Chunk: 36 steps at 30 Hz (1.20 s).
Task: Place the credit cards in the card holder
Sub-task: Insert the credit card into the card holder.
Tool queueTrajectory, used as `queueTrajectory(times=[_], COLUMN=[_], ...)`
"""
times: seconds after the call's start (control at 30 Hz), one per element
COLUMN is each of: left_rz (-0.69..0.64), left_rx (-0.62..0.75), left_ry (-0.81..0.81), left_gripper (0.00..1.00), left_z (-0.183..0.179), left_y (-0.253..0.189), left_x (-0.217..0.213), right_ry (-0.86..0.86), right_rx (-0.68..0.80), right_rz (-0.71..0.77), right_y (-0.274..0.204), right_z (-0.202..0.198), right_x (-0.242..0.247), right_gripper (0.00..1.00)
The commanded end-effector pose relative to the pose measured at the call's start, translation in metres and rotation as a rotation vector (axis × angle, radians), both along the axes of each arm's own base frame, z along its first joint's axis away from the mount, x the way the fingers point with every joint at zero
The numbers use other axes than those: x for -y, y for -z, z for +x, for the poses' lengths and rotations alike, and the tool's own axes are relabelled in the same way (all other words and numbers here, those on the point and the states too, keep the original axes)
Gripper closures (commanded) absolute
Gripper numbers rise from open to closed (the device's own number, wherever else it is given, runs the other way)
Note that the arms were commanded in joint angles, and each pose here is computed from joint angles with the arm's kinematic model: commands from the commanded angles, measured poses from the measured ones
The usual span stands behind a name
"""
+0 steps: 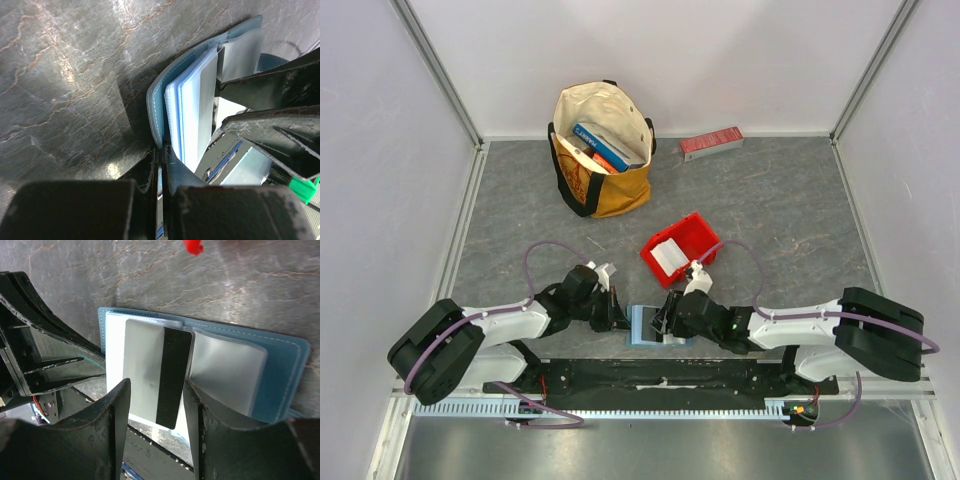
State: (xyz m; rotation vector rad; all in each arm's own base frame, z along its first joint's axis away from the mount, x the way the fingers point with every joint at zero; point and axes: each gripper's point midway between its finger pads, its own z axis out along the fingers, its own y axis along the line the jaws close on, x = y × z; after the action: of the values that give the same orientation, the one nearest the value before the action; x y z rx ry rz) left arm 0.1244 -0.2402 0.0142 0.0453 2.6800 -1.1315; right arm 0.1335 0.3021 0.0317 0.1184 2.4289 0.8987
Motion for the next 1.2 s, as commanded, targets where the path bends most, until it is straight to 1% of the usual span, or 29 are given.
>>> queueTrajectory(times=[0.0,0.23,0.37,0.43,0.47,0.6,0.83,0.87,0.93,1.03,1.17], left_rz=[0.071,0.069,0.065,0.068,0.067,0.070,0.070,0.075,0.067,0.066,0.063], left_rx=[0.009,0.012,0.016,0.018,0.017,0.023,0.032,0.032,0.043,0.041,0.055], left_ry=[0.019,0.022,0.024,0.025,0.028,0.028,0.036,0.037,0.033,0.031,0.029], left_gripper=[0.98,0.98,0.98,0.98,0.98,0.98,0.98,0.98,0.98,0.98,0.98], left_z=[-0.002,-0.001,0.000,0.000,0.000,0.001,0.001,0.001,0.003,0.000,0.002], left_y=[0.011,0.009,0.008,0.007,0.007,0.006,0.002,0.002,-0.002,-0.007,-0.016], left_x=[-0.009,-0.008,-0.008,-0.007,-0.007,-0.007,-0.007,-0.008,-0.007,-0.009,-0.009], right_ry=[-0.081,-0.110,-0.125,-0.127,-0.127,-0.108,-0.099,-0.097,-0.081,-0.068,-0.053], right_rx=[0.024,0.061,0.071,0.074,0.076,0.077,0.097,0.102,0.134,0.209,0.311], right_rz=[0.058,0.110,0.152,0.170,0.173,0.134,0.141,0.126,0.089,0.038,0.012], right_y=[-0.015,-0.028,-0.032,-0.034,-0.034,-0.029,-0.035,-0.036,-0.044,-0.064,-0.097], right_z=[-0.001,0.002,0.000,0.000,0.000,0.003,0.004,0.005,0.011,0.019,0.033], right_x=[-0.027,-0.041,-0.044,-0.045,-0.045,-0.039,-0.034,-0.031,-0.023,-0.009,0.009], right_gripper=[0.48,0.56,0.65,0.72,0.74,0.72,0.71,0.69,0.59,0.53,0.46])
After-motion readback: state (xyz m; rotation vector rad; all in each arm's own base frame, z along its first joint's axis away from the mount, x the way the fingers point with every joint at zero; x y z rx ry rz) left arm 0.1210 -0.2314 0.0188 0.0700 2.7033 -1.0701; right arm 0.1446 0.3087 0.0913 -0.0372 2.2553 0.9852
